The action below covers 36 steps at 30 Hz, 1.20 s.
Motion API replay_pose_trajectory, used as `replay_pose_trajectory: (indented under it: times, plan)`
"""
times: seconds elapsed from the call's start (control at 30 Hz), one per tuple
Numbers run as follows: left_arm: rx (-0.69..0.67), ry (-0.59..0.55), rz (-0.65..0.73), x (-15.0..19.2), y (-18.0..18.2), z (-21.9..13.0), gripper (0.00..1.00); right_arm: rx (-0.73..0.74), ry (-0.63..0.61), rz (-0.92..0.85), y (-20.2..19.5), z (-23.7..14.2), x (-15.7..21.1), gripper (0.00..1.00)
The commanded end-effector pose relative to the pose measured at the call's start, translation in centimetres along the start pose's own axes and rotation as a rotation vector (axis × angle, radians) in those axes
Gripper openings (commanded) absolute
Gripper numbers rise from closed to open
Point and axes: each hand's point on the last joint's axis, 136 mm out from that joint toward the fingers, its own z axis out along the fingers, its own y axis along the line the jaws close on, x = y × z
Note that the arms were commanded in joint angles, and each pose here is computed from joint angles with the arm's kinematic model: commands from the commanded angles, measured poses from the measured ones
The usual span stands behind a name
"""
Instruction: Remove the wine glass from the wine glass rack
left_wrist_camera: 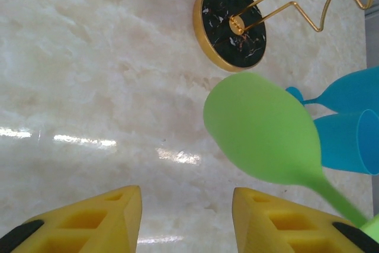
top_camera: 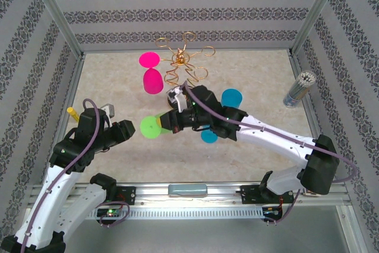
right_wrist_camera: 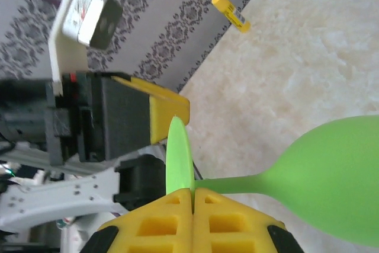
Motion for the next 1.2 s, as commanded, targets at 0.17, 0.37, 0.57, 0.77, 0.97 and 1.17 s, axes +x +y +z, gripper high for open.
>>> replay_pose_trajectory:
  times: [0.17, 0.37, 0.57, 0.77, 0.97, 1.17]
  plan:
    - [-0.055, 0.117, -0.015, 2.5, 1.7, 0.7, 0.48, 0.189, -0.034, -0.373, -0.9, 1.5, 2.8, 0.0]
    - [-0.057, 0.195, -0.013, 3.8, 1.7, 0.9, 0.5, 0.349, -0.053, -0.636, -1.8, 2.7, 5.0, 0.0]
    - [-0.032, 0.285, -0.032, 5.3, 1.3, 0.9, 0.51, 0.546, -0.066, -0.84, -3.2, 3.7, 6.2, 0.0]
    - [0.02, 0.366, -0.076, 6.5, 0.3, 0.9, 0.52, 0.664, -0.064, -0.964, -3.8, 5.1, 7.3, 0.0]
    - [0.069, 0.41, -0.131, 7.0, -0.6, 1.3, 0.52, 0.728, -0.043, -1.014, -4.1, 6.4, 7.8, 0.0]
    - [0.085, 0.444, -0.169, 7.6, -0.8, 1.8, 0.52, 0.74, -0.075, -1.042, -3.4, 6.4, 7.7, 0.0]
